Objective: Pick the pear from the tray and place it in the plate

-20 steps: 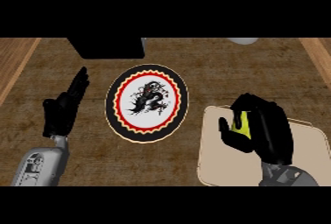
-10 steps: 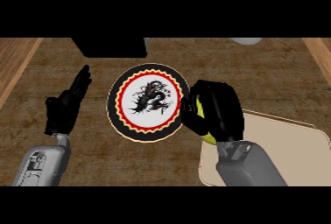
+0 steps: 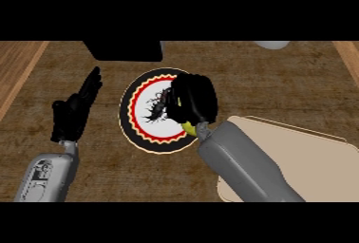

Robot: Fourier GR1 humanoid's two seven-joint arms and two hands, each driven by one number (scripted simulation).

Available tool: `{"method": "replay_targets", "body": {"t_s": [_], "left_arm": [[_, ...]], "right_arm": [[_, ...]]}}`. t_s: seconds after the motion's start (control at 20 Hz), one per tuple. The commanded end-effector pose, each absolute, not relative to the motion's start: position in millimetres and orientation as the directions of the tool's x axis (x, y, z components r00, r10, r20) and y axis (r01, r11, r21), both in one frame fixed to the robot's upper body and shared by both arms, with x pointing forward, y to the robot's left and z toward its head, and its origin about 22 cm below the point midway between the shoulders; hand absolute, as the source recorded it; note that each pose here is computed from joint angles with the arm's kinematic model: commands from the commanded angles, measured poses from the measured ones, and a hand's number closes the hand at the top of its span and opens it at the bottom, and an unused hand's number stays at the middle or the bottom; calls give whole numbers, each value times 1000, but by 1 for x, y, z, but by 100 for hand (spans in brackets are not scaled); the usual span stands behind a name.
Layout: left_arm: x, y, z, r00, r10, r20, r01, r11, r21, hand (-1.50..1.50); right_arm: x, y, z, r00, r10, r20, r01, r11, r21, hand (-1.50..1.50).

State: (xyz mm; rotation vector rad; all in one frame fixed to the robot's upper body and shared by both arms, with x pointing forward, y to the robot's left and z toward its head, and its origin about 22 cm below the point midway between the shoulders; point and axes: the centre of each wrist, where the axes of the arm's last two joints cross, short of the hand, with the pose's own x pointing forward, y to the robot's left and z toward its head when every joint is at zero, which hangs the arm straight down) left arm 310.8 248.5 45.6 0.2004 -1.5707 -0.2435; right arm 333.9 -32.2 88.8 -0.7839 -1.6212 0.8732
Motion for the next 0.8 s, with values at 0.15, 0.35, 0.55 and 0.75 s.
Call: {"method": "replay_targets", "body": {"t_s": [0.15,0.35,0.55,0.75], "left_arm": [[315,229,31,-13,-263,965,48,964,263,0],[324,221,49,-53,-268,962,96,957,272,0],[322,217,54,-52,-271,961,91,957,275,0],[322,213,38,-50,-267,962,102,957,271,0]], "right_arm": [[357,-14,57,-104,936,336,9,339,-941,150],[365,-29,37,35,875,483,-61,484,-873,-150],[366,-26,35,28,829,559,-73,559,-826,-150],[363,-31,23,-4,774,634,-63,632,-772,-150]]}}
